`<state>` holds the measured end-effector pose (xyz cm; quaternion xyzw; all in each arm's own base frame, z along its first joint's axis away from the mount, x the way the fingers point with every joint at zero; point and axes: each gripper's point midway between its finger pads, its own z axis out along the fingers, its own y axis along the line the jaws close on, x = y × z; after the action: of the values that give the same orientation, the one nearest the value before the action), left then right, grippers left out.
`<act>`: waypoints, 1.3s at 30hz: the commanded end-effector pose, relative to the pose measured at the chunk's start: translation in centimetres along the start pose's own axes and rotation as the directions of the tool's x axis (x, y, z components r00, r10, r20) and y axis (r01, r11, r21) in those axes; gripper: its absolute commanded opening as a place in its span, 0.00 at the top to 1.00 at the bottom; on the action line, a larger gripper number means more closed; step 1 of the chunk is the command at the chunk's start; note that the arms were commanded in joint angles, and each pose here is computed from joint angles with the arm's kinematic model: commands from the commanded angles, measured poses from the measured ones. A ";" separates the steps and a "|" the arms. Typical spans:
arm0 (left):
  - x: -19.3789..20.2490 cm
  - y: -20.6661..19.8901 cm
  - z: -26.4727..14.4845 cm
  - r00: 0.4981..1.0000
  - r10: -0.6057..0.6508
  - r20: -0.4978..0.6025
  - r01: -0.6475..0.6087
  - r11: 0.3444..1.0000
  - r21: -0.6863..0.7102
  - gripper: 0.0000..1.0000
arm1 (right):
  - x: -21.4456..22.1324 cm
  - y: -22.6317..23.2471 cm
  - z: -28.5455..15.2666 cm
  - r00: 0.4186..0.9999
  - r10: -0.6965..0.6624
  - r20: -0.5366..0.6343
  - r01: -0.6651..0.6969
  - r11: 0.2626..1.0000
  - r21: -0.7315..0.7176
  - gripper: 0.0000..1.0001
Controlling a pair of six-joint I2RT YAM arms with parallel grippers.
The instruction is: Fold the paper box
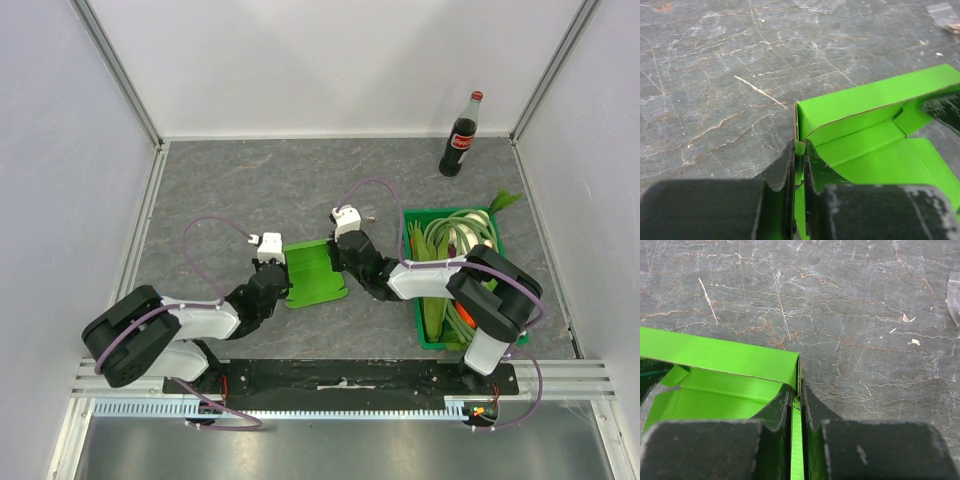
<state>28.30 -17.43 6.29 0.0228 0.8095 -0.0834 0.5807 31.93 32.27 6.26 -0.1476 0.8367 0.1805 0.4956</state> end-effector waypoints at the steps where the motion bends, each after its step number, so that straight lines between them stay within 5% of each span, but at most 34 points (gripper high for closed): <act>1: -2.0 1.0 1.6 0.998 -0.003 0.055 0.011 0.989 -0.145 0.96 | -0.6 1.2 -0.2 0.999 0.028 0.017 -0.027 0.999 -0.035 1.00; 9: 1.2 3.5 3.4 0.988 -0.152 0.040 0.154 0.885 -0.439 0.98 | -1.1 3.3 -1.8 0.986 0.115 0.116 -0.108 0.992 -0.068 1.00; 16: 0.9 1.8 3.6 0.987 -0.134 0.091 0.153 0.958 -0.243 0.98 | -1.2 3.7 -1.6 0.988 0.106 0.109 -0.097 0.992 -0.084 1.00; 20: 1.3 0.0 3.9 0.995 -0.098 0.024 0.101 0.983 -0.156 0.97 | -1.1 3.5 -1.6 0.993 0.072 0.090 -0.066 0.996 -0.064 1.00; 24: 1.9 -0.7 3.0 0.993 -0.118 -0.023 0.115 0.988 -0.099 0.61 | -0.8 3.3 -1.2 0.997 0.037 0.066 -0.034 0.998 -0.047 1.00; 29: 2.6 -0.3 1.1 0.986 -0.143 -0.088 0.136 0.988 -0.077 0.40 | -0.3 2.5 -0.8 0.999 0.019 0.027 -0.018 1.000 -0.021 1.00; 32: 2.3 -0.5 -0.1 0.978 -0.175 -0.113 0.172 0.984 -0.038 0.17 | -0.2 2.0 -0.6 1.000 0.002 0.008 -0.002 1.000 0.001 1.00; 39: 2.2 0.1 -3.5 0.962 -0.220 -0.162 0.225 0.974 0.013 0.19 | -0.4 1.1 -0.5 0.999 -0.021 -0.025 0.021 1.000 0.016 1.00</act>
<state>26.44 -17.28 6.00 -0.0506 0.8358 -0.1336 0.5301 30.56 32.97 6.33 -0.1469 0.8410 0.1705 0.4920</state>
